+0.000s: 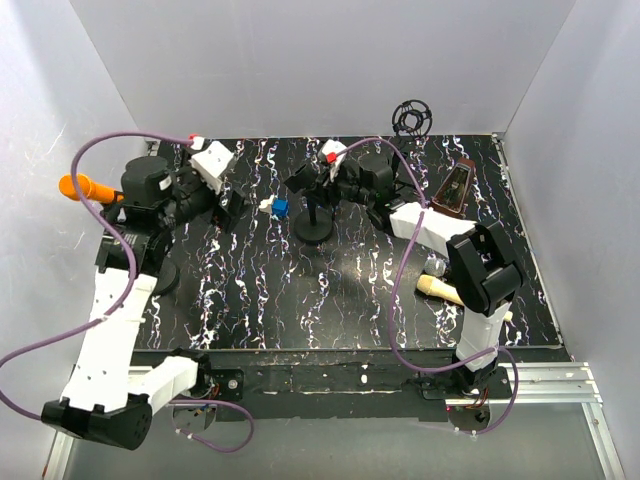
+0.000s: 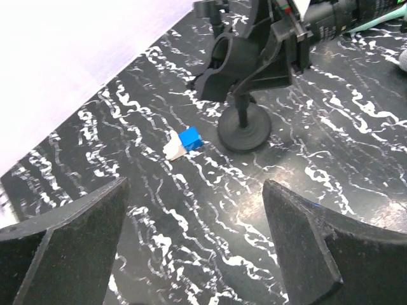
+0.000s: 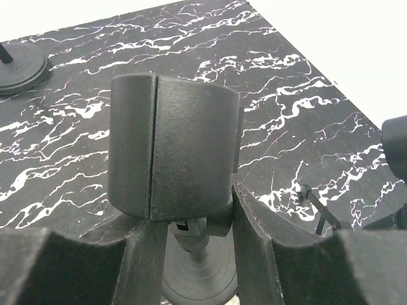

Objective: Remove the microphone from the stand

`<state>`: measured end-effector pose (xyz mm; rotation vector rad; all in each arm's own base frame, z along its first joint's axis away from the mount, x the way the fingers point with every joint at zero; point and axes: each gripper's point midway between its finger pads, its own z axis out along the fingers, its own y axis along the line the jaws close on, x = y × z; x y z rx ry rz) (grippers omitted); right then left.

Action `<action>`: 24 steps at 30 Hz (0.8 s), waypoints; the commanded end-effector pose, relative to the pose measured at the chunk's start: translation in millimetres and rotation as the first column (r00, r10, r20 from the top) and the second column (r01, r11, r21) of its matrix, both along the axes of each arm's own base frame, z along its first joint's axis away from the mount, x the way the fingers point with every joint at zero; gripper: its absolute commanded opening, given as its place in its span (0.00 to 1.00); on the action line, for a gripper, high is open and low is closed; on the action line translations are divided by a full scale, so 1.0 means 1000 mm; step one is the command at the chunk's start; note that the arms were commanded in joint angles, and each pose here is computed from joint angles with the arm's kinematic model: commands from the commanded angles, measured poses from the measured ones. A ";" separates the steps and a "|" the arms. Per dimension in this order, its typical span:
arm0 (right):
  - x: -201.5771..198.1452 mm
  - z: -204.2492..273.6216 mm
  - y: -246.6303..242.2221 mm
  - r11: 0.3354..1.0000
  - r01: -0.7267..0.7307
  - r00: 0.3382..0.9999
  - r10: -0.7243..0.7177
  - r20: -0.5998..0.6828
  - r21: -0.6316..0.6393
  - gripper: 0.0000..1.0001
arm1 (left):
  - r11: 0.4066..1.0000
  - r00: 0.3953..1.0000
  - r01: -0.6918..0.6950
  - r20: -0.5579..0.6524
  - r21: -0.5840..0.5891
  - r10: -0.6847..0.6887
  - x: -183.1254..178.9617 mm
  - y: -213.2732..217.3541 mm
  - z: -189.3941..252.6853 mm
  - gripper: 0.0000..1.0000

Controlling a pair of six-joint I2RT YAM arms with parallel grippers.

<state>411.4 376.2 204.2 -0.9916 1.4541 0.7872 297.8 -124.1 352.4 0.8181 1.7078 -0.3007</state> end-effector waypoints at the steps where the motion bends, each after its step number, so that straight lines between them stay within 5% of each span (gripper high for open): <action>1: 0.004 0.051 -0.007 0.996 0.046 0.998 -0.049 0.034 0.076 0.50 | 0.991 0.996 -0.062 0.076 0.116 0.053 -0.022 0.036 0.024 0.86; 6: -0.012 0.063 -0.019 0.993 0.061 0.997 -0.057 -0.044 0.098 0.73 | 0.961 0.956 -0.258 0.169 0.098 0.240 -0.036 0.087 0.061 0.87; 14: -0.039 0.103 -0.037 0.980 0.088 0.990 -0.066 -0.126 0.178 0.79 | 0.884 0.906 -0.422 0.120 0.201 0.406 -0.083 0.128 0.020 0.83; 18: -0.052 0.120 -0.045 0.969 0.097 0.988 -0.067 -0.137 0.227 0.79 | 0.693 0.723 -0.691 0.188 0.206 0.665 -0.086 0.185 0.001 0.70; 19: -0.056 0.124 -0.045 0.968 0.088 0.989 -0.057 -0.135 0.235 0.79 | 0.612 0.643 -0.765 0.219 0.200 0.733 -0.088 0.204 0.001 0.70; 24: -0.066 0.132 -0.048 0.970 0.063 0.991 -0.034 -0.127 0.233 0.79 | 0.422 0.441 -0.897 0.288 0.128 0.850 -0.079 0.245 -0.004 0.72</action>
